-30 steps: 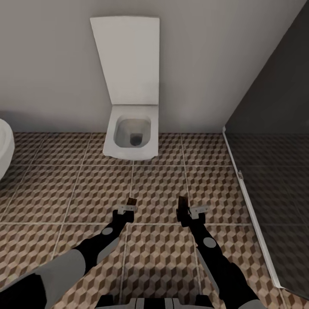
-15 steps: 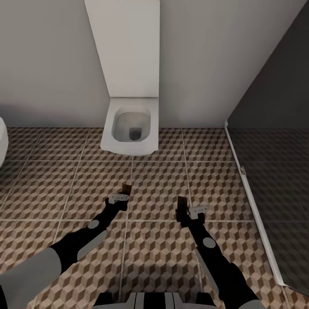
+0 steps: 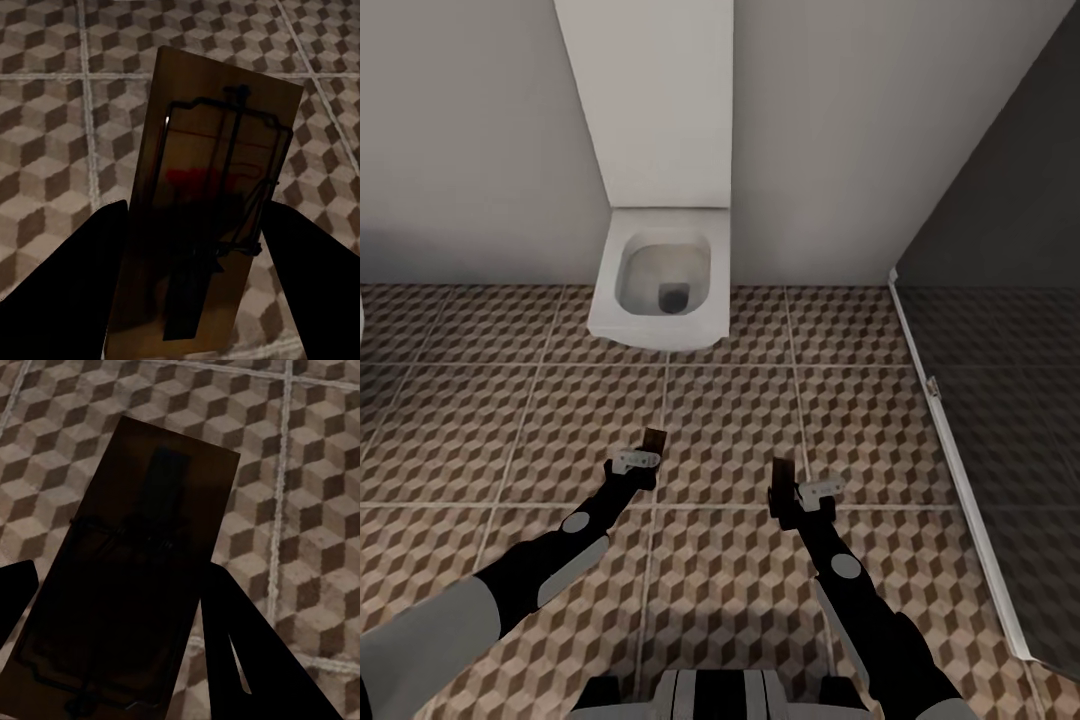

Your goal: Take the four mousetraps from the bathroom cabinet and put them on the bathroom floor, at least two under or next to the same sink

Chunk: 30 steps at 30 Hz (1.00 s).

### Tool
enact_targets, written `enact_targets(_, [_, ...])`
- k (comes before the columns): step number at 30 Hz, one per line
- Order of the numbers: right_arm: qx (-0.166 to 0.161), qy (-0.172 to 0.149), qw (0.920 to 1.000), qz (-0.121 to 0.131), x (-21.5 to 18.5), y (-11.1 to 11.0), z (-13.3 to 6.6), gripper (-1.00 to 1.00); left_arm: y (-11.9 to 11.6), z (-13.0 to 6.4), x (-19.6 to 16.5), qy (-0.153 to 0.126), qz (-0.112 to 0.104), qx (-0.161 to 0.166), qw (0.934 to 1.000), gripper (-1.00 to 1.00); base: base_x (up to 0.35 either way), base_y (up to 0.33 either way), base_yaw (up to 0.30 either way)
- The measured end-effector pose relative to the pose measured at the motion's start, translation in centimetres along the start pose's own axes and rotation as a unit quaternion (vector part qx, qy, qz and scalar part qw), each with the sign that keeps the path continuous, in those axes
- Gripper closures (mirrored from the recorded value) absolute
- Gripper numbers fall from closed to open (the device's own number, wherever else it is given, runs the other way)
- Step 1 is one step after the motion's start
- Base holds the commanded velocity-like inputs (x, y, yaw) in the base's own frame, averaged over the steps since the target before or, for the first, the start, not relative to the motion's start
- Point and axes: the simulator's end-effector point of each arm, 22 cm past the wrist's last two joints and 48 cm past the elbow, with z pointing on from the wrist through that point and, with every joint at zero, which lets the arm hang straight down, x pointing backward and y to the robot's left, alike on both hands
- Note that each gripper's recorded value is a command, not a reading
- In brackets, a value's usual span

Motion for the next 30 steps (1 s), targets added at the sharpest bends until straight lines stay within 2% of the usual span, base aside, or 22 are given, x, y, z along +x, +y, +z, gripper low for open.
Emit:
enact_targets(22, [-0.008, 0.016, 0.9998, -0.001, 5.6, 0.9, 3.3, 1.00, 0.6, 2.6, 6.2, 0.015, -0.005, 0.002, 0.9999, 1.00, 0.000, 0.000, 0.000])
enact_targets(30, [-0.009, 0.021, 0.9997, -0.001, 6.2, 1.0, 3.4, 1.00, 0.3, 2.7, 6.8, 0.020, -0.007, 0.005, 0.9998, 1.00, 0.000, 0.000, 0.000])
